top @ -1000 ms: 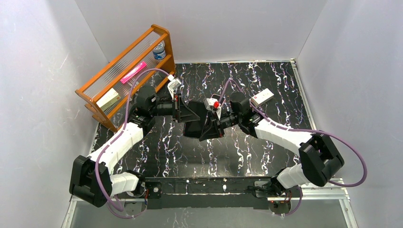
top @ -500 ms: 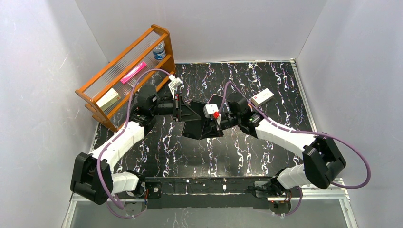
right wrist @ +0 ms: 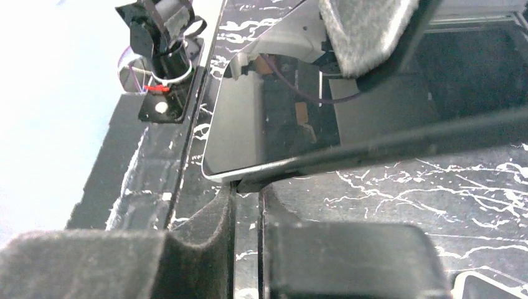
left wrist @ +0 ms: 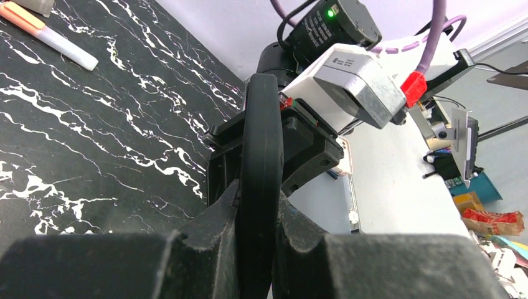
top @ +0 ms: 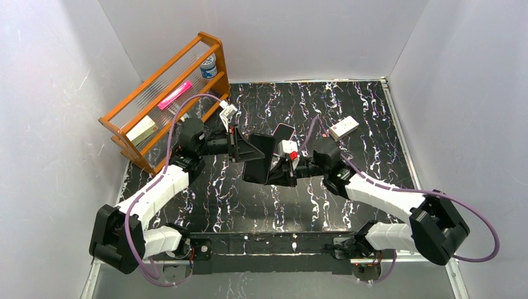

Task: Take the phone out of the phone case
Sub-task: Remove the phone case from the phone.

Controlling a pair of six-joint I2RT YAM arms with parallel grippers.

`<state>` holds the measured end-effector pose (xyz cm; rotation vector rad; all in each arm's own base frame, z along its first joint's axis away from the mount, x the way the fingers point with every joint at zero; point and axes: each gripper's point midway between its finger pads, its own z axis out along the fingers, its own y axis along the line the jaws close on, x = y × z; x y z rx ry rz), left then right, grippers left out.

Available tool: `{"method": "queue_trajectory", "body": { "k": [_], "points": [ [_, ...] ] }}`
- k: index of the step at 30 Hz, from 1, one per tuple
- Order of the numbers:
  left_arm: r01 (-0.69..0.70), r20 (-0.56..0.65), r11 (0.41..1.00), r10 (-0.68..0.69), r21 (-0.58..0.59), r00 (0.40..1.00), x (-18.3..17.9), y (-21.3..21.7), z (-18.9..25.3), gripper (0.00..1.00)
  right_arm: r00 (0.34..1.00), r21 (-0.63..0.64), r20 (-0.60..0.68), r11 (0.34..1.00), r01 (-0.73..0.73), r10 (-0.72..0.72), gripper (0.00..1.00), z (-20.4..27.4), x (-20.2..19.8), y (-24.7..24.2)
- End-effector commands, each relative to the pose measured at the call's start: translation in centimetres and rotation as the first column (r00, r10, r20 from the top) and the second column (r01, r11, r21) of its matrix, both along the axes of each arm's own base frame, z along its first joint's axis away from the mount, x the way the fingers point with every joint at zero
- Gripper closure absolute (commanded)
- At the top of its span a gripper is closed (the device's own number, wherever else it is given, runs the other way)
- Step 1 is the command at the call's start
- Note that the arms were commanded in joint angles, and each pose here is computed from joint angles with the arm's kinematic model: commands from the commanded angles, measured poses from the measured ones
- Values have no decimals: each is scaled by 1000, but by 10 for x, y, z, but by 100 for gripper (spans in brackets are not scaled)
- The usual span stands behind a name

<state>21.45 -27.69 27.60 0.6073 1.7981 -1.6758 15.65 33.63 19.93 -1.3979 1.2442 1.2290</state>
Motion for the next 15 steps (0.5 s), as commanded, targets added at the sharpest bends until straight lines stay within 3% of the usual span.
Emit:
{"method": "queue_trajectory", "body": {
  "k": [1,6,15],
  "points": [
    [-104,-33,993,103,-55,994,9,6,14,100,987,279,75,954,113,-139,83,72,12,-1],
    [-107,-47,989,103,-101,994,2,5,21,100,989,359,-23,922,147,-149,73,87,8,-4],
    [-99,-52,984,92,-147,994,-13,-2,29,100,975,466,-139,857,219,-173,73,113,13,-9]
  ]
}}
